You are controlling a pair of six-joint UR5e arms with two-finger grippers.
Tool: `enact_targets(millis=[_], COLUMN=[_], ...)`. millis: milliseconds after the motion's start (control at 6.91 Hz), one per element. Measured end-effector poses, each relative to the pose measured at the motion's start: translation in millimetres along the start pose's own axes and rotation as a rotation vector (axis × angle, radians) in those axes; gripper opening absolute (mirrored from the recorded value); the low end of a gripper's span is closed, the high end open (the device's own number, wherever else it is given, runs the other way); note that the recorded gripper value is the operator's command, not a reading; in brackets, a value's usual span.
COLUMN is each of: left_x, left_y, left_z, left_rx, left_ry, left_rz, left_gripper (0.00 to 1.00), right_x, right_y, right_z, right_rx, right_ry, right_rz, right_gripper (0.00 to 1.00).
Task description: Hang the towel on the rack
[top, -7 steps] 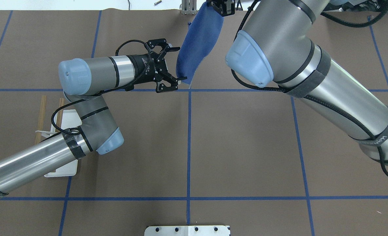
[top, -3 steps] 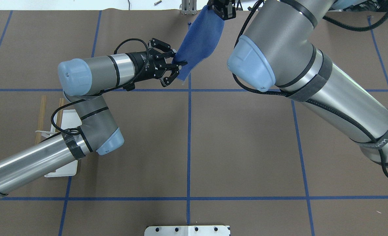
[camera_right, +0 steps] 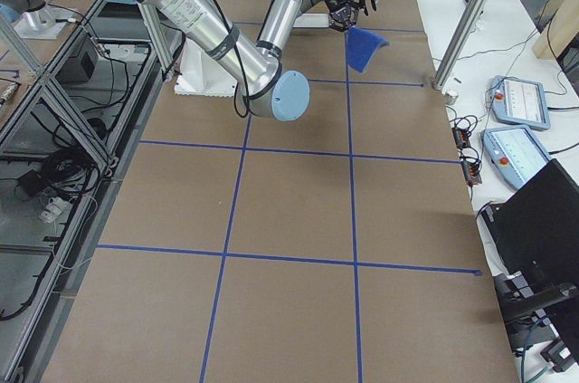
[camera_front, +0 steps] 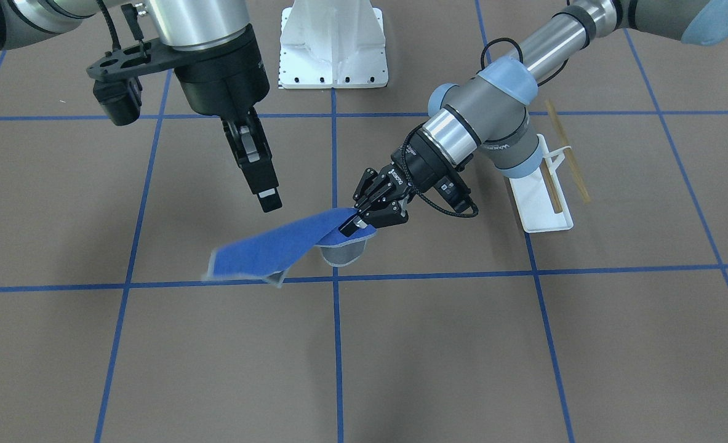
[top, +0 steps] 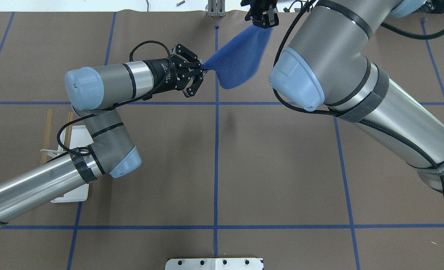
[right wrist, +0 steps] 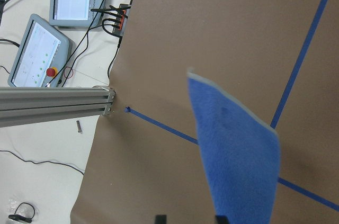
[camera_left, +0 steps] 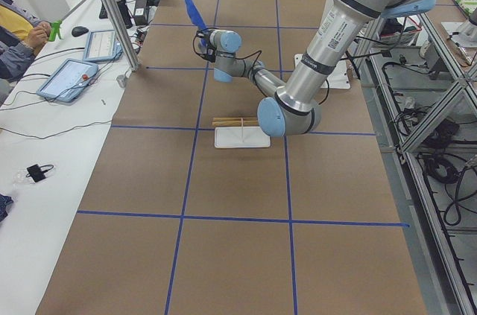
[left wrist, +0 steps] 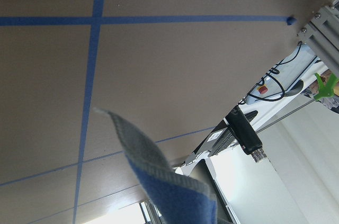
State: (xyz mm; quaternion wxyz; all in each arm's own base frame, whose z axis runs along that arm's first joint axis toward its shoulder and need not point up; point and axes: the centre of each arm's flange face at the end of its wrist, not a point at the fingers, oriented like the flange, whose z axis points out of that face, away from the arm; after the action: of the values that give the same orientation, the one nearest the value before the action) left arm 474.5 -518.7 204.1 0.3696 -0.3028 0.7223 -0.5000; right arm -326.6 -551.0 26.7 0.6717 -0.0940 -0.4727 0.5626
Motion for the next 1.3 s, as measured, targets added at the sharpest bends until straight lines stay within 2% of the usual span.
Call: enact_targets(millis=[289, 434, 579, 724, 868, 1013, 1303], left_x=[-2, -5, -7, -9, -12, -17, -19], left_y=[-5, -11, -17, -20, -29, -43, -57], left_z=[-10, -28, -50, -66, -78, -99, -138], left_rx=[-0.001, -0.001, 0.015, 0.053, 0.091, 0.116, 0.140], left_ry=[0.000, 0.006, 0.002, -0.031, -0.083, -0.137, -0.221], left_rz=[0.229, 0.418, 0.676, 0.944, 1.201, 1.437, 1.723], left_gripper=[0.00, 0.00, 0.00, 0.00, 0.00, 0.00, 0.00], right_x=[24, 30, 33, 37, 45, 56, 76], right_y=[-17, -23, -27, -32, -41, -54, -80], right_z=[-10, -10, -7, -4, 4, 15, 33], right_rx=[-0.010, -0.009, -0.005, 0.000, 0.011, 0.026, 0.047], right_ry=[-0.011, -0.009, -0.004, 0.003, 0.017, 0.038, 0.082], right_rz=[-0.067, -0.085, -0.097, -0.114, -0.165, -0.262, -0.447], right_gripper=[1.00, 1.00, 1.00, 1.00, 1.00, 1.00, 1.00])
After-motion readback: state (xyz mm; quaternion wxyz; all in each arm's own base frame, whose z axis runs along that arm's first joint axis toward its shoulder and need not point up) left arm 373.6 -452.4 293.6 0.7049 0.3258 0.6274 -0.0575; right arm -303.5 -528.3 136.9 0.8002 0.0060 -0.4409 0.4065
